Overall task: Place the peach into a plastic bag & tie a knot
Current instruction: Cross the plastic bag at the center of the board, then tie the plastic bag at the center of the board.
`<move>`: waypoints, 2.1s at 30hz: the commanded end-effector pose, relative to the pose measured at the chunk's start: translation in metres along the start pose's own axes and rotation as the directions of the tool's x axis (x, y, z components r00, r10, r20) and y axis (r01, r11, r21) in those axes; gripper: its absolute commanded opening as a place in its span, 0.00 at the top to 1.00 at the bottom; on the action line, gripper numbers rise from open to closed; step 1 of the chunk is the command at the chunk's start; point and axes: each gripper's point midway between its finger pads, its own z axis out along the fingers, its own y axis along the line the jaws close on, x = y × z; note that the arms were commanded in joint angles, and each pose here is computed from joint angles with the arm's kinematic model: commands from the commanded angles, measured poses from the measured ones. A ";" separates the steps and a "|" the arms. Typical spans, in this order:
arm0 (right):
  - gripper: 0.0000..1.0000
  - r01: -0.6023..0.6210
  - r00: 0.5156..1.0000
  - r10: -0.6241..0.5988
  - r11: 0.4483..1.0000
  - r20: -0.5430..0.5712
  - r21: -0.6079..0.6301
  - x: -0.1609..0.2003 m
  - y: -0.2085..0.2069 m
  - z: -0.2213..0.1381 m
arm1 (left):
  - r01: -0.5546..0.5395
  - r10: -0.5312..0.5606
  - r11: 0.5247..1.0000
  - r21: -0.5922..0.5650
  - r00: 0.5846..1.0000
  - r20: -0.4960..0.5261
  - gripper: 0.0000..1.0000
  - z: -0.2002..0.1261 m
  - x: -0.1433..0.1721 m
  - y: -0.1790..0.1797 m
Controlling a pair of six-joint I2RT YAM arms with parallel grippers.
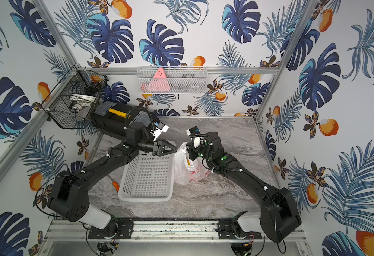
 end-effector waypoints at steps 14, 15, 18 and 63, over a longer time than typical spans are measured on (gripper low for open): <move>0.88 0.029 0.996 -0.022 0.997 0.092 -0.067 -0.020 0.013 -0.003 | -0.025 0.025 0.988 -0.150 1.000 -0.001 0.50 0.035 0.020 0.049; 0.87 0.028 0.996 -0.021 0.997 0.091 -0.075 -0.020 0.014 -0.002 | -0.022 0.023 0.989 -0.143 1.000 0.005 0.50 0.039 0.020 0.050; 0.83 0.011 0.995 -0.002 0.996 0.096 -0.092 -0.020 0.015 0.001 | -0.024 0.027 0.993 -0.114 0.999 0.028 0.49 0.052 0.016 0.047; 0.90 -0.081 0.990 0.100 0.980 0.097 -0.183 -0.016 0.013 -0.015 | -0.210 0.204 0.960 -0.186 0.978 -0.051 0.82 0.026 0.002 0.030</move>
